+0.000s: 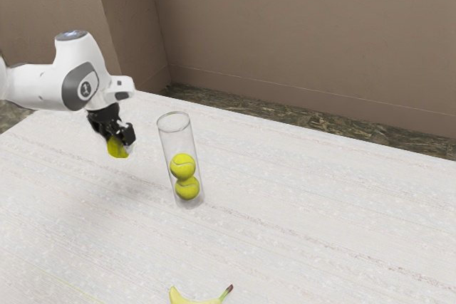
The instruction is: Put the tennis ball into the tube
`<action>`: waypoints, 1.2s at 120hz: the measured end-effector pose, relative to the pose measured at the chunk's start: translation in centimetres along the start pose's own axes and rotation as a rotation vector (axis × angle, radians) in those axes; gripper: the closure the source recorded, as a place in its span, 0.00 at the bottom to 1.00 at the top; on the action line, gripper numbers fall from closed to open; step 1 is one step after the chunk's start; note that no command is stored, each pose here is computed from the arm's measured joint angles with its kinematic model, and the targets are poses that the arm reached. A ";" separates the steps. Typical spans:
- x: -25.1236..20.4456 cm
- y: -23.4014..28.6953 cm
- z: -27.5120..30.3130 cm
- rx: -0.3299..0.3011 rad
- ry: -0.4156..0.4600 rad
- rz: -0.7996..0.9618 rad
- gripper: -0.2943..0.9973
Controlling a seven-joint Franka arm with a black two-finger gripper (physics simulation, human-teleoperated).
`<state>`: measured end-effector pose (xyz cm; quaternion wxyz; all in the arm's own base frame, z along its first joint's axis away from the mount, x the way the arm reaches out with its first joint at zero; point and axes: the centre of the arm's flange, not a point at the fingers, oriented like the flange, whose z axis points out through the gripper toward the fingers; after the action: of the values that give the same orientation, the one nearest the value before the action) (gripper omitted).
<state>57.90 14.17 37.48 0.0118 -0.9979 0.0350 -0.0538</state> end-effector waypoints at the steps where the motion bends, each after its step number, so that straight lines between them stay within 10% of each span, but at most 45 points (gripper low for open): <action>1: 0.0 0.1 -0.7 0.001 0.005 0.002 0.49; 46: 2.0 8.4 -16.0 -0.011 0.076 0.137 0.46; 144: 5.3 14.7 -14.7 -0.064 0.023 0.252 0.36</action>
<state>60.60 -1.20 52.24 -0.0136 -0.9847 0.1619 -0.0624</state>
